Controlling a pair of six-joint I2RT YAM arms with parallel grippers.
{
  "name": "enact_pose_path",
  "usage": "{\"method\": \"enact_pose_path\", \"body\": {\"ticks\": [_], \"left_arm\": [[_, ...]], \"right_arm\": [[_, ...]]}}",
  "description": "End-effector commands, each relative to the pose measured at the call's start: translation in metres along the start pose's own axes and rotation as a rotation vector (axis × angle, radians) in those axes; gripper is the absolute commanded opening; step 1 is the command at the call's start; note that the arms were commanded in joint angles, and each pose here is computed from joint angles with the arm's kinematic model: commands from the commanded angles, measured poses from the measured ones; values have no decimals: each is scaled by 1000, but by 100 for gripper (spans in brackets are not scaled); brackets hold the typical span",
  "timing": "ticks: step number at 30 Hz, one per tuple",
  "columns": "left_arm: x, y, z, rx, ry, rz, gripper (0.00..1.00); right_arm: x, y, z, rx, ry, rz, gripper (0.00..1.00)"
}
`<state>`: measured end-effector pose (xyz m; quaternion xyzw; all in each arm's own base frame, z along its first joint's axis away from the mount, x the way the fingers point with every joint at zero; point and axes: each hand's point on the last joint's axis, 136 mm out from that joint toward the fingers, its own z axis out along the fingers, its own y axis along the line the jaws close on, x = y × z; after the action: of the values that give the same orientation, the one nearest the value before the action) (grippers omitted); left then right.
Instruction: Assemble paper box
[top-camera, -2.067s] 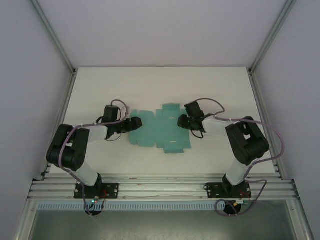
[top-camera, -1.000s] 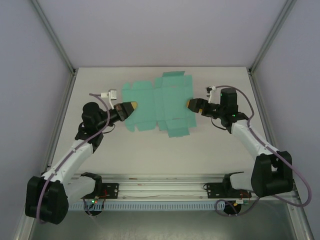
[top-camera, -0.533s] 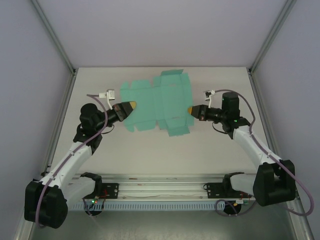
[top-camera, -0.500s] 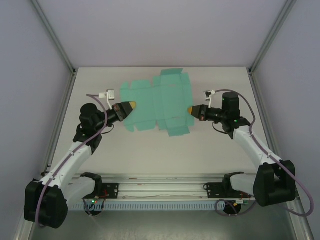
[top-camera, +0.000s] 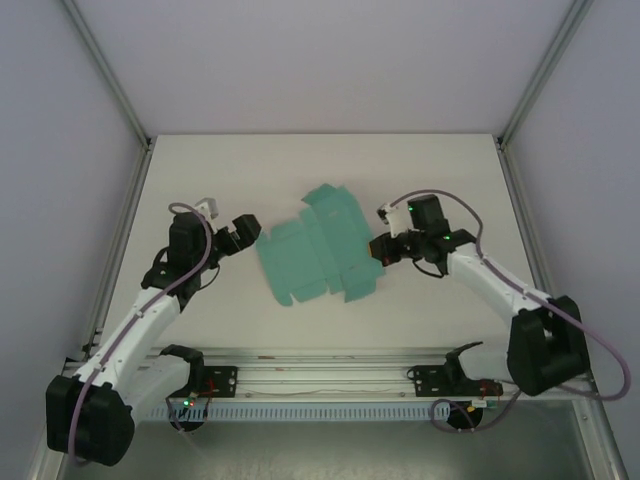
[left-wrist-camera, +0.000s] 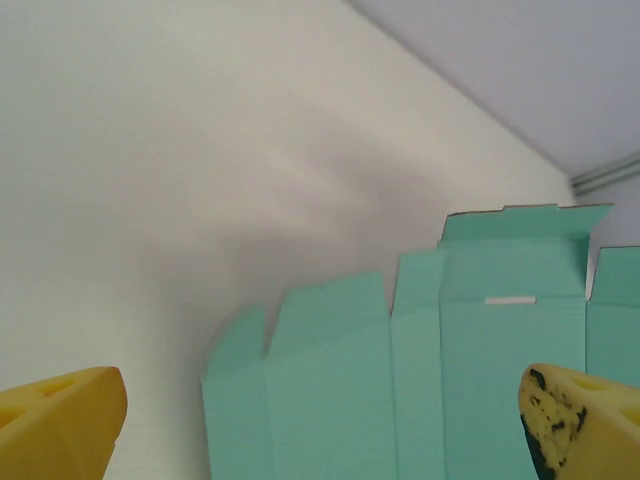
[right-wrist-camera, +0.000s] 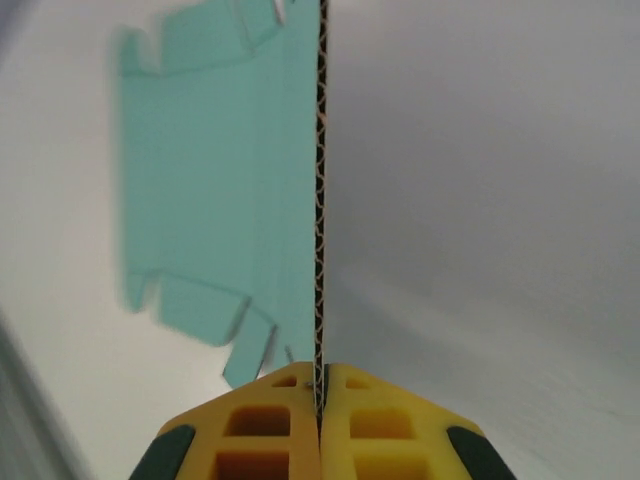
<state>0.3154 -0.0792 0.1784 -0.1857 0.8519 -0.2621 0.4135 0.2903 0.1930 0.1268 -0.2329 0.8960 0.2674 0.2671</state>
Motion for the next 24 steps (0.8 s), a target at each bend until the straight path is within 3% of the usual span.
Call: {"method": "enact_pose_path", "body": {"ticks": [1,7,15,18,24], "left_arm": [[-7,14,-1,-104,-3,43,100],[-7,8,13,-78,26,41,100],[-15,0,30,-59,48,56,100],[-18,1,36,-73,46,70,100],[-21,12,50,-142,68,89,100]], "right_arm": [[-5,-37,4,280,71,-191,0],[-45,-54,9,513,13,-469,0],[-69,-40,30,734,-30,-1099,0],[-80,-38,35,854,-41,-1226,0],[-106,-18,34,970,-196,-1358,0]]}}
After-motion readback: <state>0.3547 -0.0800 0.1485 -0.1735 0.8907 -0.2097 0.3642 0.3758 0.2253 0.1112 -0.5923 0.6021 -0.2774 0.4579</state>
